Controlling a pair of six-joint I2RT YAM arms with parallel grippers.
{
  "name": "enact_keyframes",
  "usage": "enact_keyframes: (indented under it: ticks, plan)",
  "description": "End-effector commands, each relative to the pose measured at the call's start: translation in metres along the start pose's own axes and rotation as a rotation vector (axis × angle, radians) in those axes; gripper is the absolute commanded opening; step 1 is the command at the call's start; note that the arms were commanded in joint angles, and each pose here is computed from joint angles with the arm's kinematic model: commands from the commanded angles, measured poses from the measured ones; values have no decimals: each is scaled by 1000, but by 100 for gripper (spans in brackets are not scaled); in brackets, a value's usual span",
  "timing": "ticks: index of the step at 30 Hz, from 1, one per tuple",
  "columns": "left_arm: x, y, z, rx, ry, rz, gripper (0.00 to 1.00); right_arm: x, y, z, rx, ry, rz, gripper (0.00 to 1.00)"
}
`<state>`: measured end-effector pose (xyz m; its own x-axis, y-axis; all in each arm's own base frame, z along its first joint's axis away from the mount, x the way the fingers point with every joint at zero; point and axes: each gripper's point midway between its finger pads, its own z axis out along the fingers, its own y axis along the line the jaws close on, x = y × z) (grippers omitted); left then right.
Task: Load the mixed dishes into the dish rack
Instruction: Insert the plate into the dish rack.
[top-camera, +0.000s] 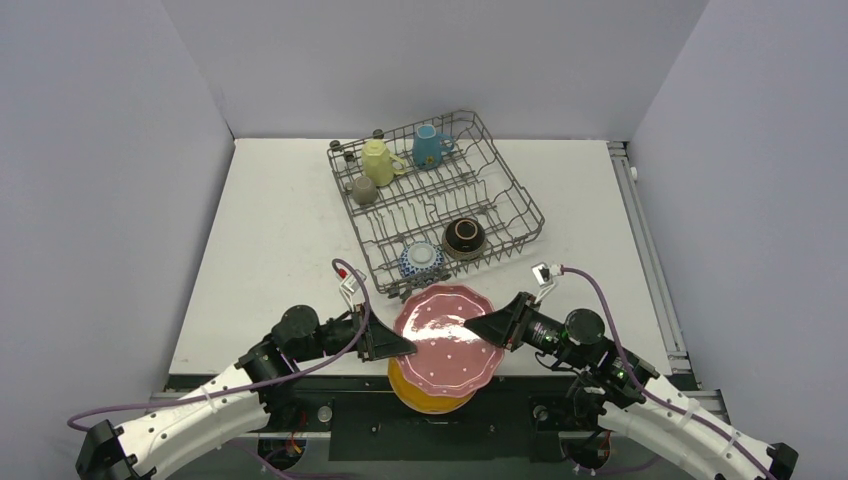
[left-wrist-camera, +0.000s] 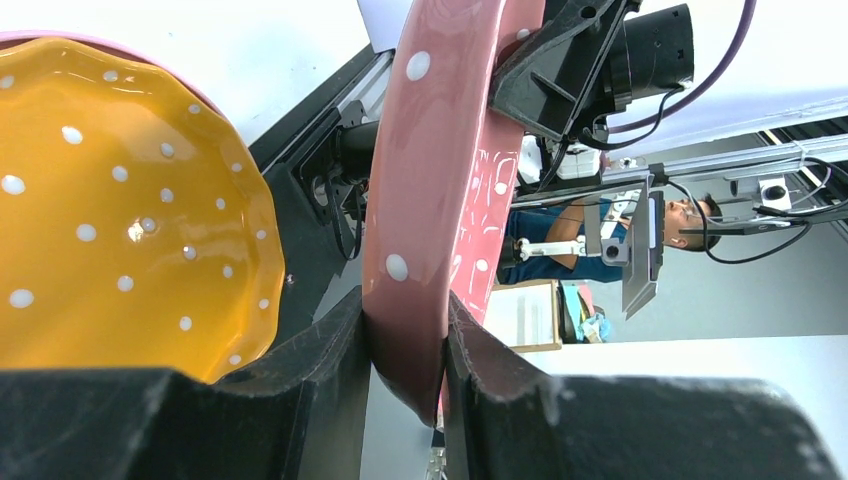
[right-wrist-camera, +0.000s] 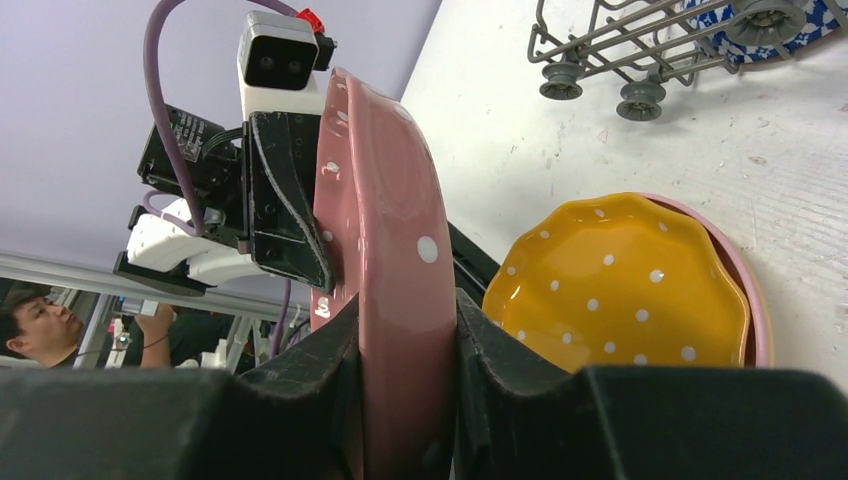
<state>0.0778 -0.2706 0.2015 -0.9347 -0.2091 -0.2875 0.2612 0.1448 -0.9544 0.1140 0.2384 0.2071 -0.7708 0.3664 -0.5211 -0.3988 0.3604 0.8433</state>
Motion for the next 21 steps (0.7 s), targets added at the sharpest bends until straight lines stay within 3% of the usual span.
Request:
enact_keyframes:
  ticks: [1, 5, 14, 21]
  plan:
    - [-15, -70, -7, 234, -43, 89, 0, 0, 17, 2, -76, 14, -35, 0]
    - [-16, -60, -4, 175, -43, 85, 1, -6, 15, 2, -43, 2, -66, 0]
    - [-24, -43, -2, 64, -56, 133, 52, -31, 16, -2, 56, -47, -157, 0]
    - [-41, -32, -14, -61, -61, 195, 71, -65, 22, -10, 133, -98, -225, 0]
